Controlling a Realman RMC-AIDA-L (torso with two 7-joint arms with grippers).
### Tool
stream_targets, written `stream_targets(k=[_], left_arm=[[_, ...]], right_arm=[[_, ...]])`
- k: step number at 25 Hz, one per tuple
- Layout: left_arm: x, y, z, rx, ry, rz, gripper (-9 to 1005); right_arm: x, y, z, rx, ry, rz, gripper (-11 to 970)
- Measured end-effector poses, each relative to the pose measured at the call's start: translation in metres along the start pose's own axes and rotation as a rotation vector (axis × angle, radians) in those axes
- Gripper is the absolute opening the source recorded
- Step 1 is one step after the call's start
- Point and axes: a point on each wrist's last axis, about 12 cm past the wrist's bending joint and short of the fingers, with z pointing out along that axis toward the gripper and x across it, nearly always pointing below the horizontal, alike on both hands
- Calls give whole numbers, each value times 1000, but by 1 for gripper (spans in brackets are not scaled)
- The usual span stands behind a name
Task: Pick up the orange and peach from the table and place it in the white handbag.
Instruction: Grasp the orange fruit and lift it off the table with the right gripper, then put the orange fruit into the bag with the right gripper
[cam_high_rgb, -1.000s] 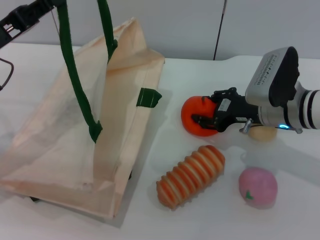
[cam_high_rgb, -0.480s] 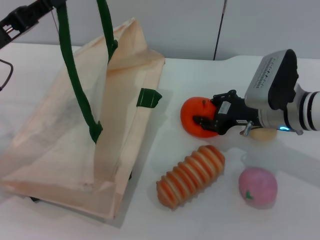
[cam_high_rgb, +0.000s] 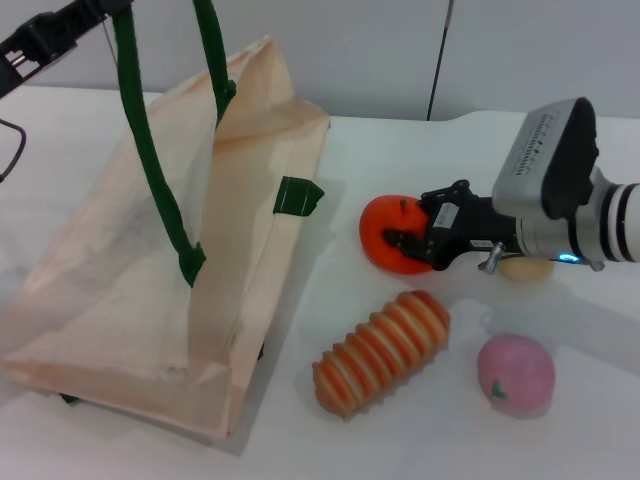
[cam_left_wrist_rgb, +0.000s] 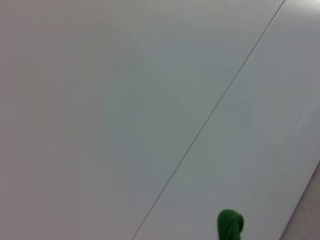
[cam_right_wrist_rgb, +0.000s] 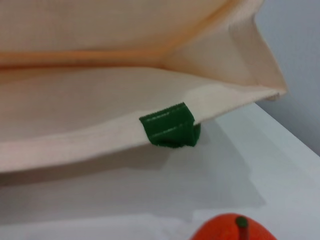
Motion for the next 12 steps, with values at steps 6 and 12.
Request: stream_targets(k=[6, 12], left_arm=[[0, 0, -1, -2, 0, -1, 121], [0, 0, -3, -6, 0, 0, 121]], right_arm=[[-10, -1, -19, -75, -161, 10, 349], [-15, -4, -35, -102, -267, 13, 305]])
